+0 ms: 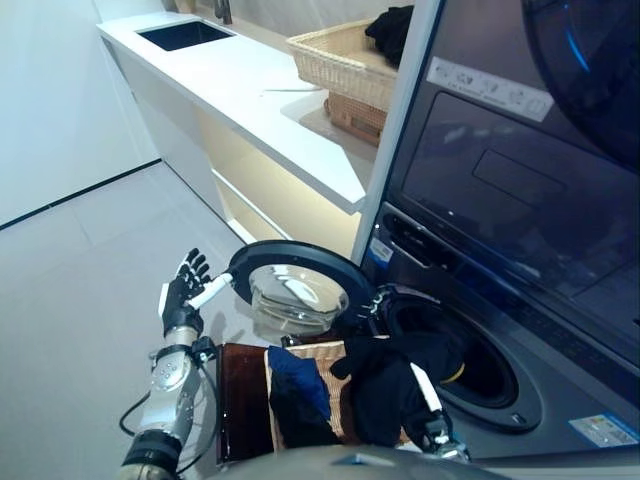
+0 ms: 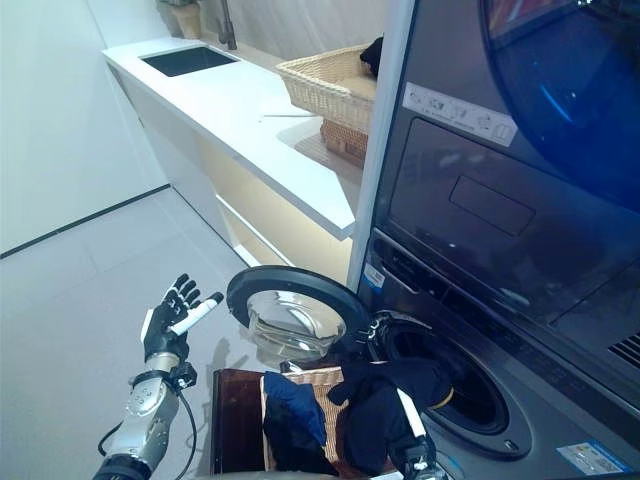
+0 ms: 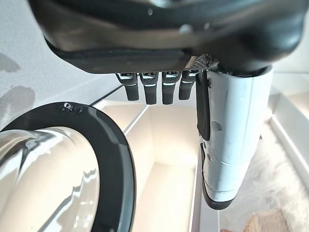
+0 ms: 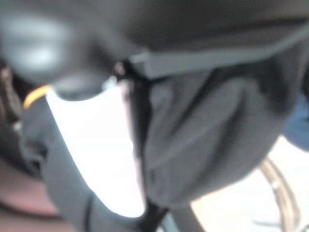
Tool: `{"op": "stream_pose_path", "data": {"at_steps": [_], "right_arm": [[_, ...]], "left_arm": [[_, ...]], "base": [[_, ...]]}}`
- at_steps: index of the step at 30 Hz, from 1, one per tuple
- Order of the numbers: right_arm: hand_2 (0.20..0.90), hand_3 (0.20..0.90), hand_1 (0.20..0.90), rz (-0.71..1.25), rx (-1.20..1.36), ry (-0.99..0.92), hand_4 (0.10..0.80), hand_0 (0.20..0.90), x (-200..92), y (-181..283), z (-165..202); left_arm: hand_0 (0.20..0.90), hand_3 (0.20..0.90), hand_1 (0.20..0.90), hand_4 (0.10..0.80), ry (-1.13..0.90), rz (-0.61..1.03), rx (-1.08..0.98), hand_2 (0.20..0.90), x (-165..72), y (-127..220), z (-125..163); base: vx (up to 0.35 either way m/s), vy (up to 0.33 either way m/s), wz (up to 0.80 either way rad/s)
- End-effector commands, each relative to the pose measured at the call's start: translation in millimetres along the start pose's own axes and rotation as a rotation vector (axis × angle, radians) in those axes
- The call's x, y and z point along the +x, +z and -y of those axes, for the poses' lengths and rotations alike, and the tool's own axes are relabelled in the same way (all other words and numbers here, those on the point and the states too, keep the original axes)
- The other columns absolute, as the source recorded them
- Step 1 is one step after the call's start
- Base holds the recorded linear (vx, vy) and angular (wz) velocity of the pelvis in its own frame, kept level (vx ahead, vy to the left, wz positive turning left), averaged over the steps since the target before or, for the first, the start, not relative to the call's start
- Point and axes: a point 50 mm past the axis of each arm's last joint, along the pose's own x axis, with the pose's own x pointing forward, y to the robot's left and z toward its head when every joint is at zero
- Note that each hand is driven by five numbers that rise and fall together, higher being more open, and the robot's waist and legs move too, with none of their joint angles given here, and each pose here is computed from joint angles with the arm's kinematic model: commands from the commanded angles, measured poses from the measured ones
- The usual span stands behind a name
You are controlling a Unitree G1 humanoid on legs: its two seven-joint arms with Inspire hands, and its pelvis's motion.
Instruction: Pick up the clothes and place them into the washing machine
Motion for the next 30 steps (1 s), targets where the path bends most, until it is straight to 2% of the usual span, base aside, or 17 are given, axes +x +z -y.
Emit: {"op": "stream_pose_path", "data": {"at_steps": [1, 6, 16, 17, 30], "right_arm": [[0.200, 0.200, 0.200, 0.135, 0.039, 0.163, 0.300, 0.200, 21.7, 27.8, -40.0], [0.200, 0.200, 0.200, 0.203, 0.081, 0.155, 0.300, 0.200, 26.4, 42.9, -44.6], [0.200, 0.200, 0.200, 0.360, 0.086, 0.308, 0.300, 0.200, 43.6, 87.2, -100.6], [0.200, 0.200, 0.200, 0.418, 0.084, 0.350, 0.300, 0.200, 43.7, 101.5, -114.5], [0.200, 0.200, 0.200, 0.773, 0.153, 0.427, 0.300, 0.200, 27.9, 176.2, -161.4]], "left_arm": [[0.900, 0.900, 0.900, 0.800, -0.047, 0.343, -0.083, 0.900, 18.3, 66.9, 11.3], [0.900, 0.900, 0.900, 0.800, -0.075, 0.380, -0.134, 0.900, 14.0, 73.8, 14.7], [0.900, 0.900, 0.900, 0.800, -0.144, 0.509, -0.216, 0.900, 4.3, 99.1, 17.9], [0.900, 0.900, 0.900, 0.800, -0.159, 0.527, -0.223, 0.900, 2.1, 102.9, 18.9], [0.900, 0.900, 0.900, 0.800, -0.154, 0.608, -0.243, 0.900, -6.8, 117.5, 10.4]], "base": [[-0.063, 0.053, 0.06], [-0.101, 0.081, 0.06], [-0.157, 0.048, -0.02], [-0.113, -0.004, 0.18], [-0.024, -0.021, 0.19]]}}
